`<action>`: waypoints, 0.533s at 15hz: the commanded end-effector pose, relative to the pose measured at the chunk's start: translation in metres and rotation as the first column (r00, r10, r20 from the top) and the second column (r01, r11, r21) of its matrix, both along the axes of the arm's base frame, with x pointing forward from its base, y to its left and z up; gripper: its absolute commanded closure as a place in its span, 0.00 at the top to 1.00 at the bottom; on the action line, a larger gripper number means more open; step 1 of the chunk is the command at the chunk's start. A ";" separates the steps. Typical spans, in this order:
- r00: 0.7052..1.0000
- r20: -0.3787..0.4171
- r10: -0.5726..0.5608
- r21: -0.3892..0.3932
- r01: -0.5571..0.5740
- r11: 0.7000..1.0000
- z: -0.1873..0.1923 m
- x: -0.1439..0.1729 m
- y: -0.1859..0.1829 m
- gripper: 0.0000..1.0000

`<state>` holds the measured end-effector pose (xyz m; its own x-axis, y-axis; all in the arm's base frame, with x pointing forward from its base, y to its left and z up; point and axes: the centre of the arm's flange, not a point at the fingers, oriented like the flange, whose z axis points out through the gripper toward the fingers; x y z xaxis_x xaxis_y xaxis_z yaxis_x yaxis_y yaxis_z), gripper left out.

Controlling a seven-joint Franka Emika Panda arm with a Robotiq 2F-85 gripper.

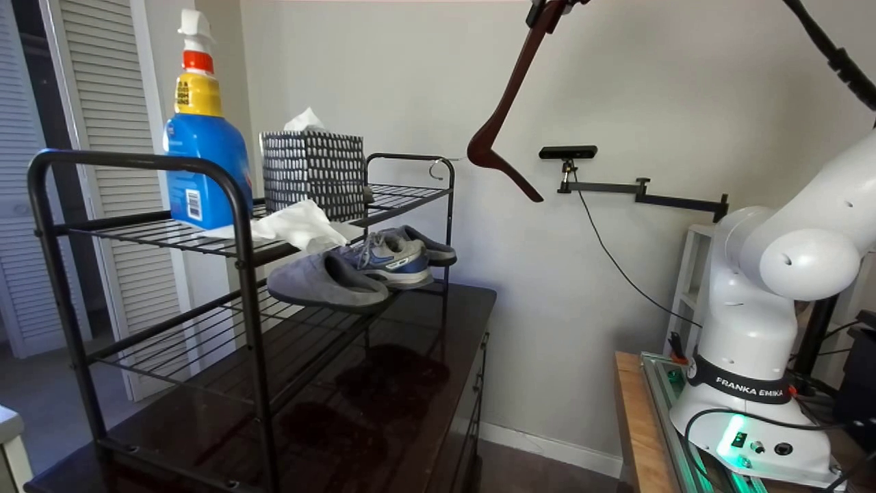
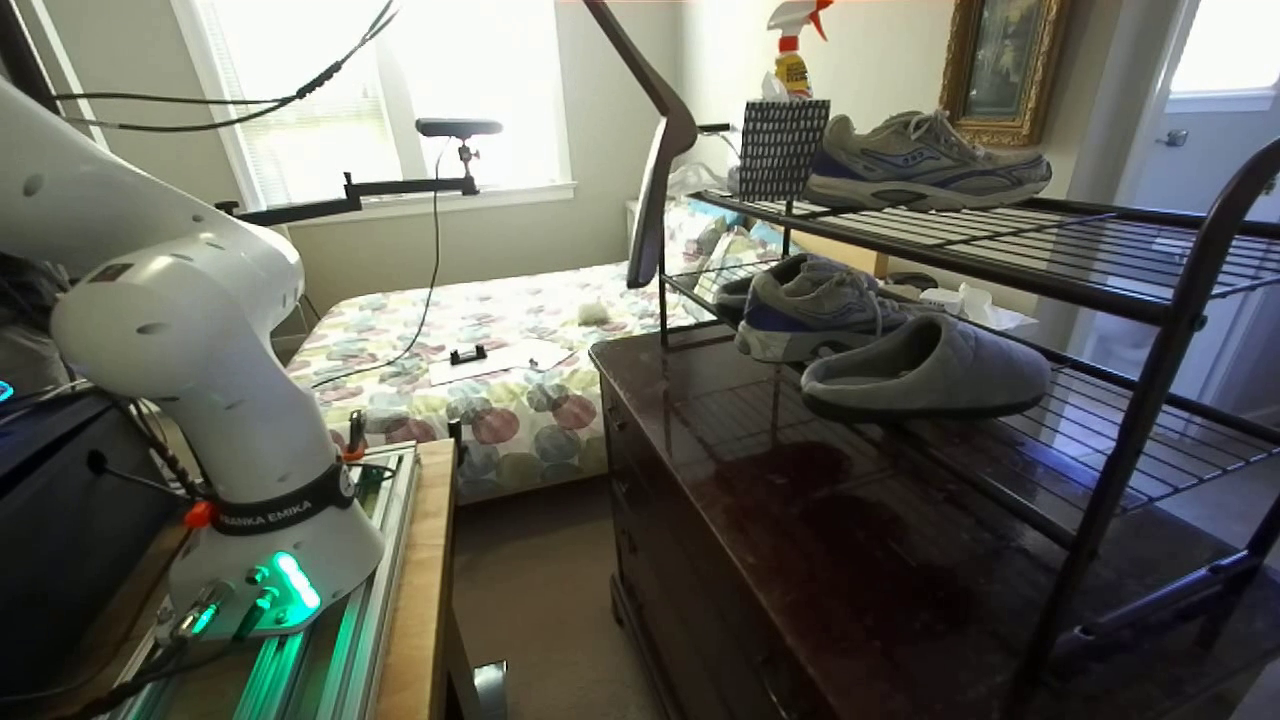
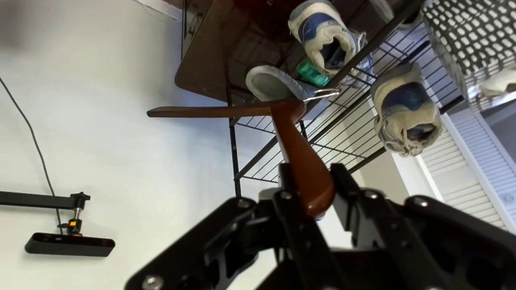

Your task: Put the brown hanger on the right side of the shoe rack.

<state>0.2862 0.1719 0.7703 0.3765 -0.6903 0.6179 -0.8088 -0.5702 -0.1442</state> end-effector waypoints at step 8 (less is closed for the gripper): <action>0.990 0.060 -0.130 0.034 0.128 0.991 0.045 -0.007 -0.024 0.07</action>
